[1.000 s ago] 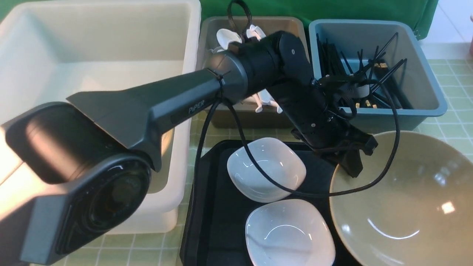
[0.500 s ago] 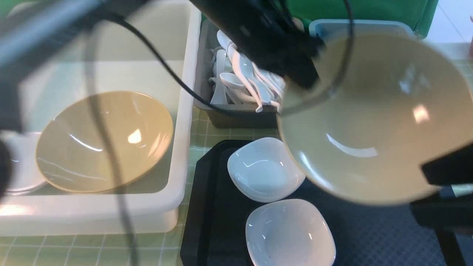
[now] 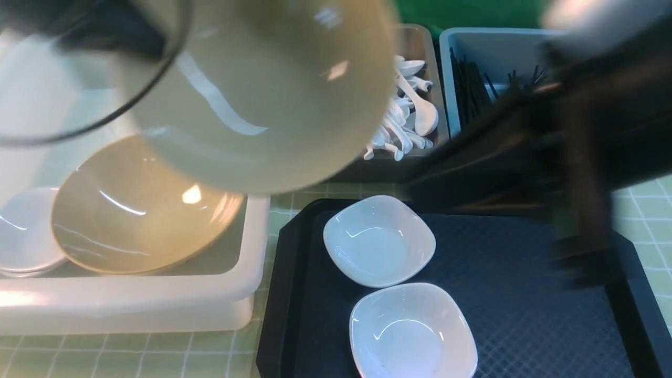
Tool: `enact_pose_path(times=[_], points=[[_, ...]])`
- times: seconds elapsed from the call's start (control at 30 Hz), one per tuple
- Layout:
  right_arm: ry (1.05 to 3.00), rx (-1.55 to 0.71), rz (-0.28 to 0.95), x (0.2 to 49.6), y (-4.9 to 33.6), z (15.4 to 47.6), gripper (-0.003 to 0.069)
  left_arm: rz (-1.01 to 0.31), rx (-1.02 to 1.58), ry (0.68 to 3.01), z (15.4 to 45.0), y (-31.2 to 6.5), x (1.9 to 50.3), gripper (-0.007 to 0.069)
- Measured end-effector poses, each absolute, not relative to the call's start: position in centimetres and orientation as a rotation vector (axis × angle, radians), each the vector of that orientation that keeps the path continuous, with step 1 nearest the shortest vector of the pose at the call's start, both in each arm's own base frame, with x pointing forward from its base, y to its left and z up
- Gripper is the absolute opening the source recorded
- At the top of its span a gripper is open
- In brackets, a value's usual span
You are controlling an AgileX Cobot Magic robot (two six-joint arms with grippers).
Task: On green table put chopsticks spoon bowls plates into blue grey white boxes.
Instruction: 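Place the tan bowl onto the bowl stack in the left bin with the left gripper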
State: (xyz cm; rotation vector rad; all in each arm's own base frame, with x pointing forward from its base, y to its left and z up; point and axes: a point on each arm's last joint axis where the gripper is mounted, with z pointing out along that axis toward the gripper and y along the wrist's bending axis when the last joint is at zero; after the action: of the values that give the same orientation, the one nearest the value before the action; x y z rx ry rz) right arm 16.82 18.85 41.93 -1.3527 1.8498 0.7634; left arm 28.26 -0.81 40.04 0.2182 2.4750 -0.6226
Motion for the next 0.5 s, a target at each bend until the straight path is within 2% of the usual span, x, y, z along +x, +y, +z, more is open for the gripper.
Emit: enact_pose_path(times=[0.23,0.37,0.5], points=[[1.882,-1.446,0.593,17.7,26.8,41.3,0.0025,-0.573,-0.280,2.444,36.4,7.5,24.5,0.0016],[1.906,-1.448,0.583,18.5,29.2,40.9,0.0027,-0.518,-0.433,2.428,33.6,9.1,24.4,0.0016],[1.954,-1.469,0.578,18.7,29.9,39.9,0.0029,-0.489,-0.498,2.444,30.7,9.5,25.5,0.0016]])
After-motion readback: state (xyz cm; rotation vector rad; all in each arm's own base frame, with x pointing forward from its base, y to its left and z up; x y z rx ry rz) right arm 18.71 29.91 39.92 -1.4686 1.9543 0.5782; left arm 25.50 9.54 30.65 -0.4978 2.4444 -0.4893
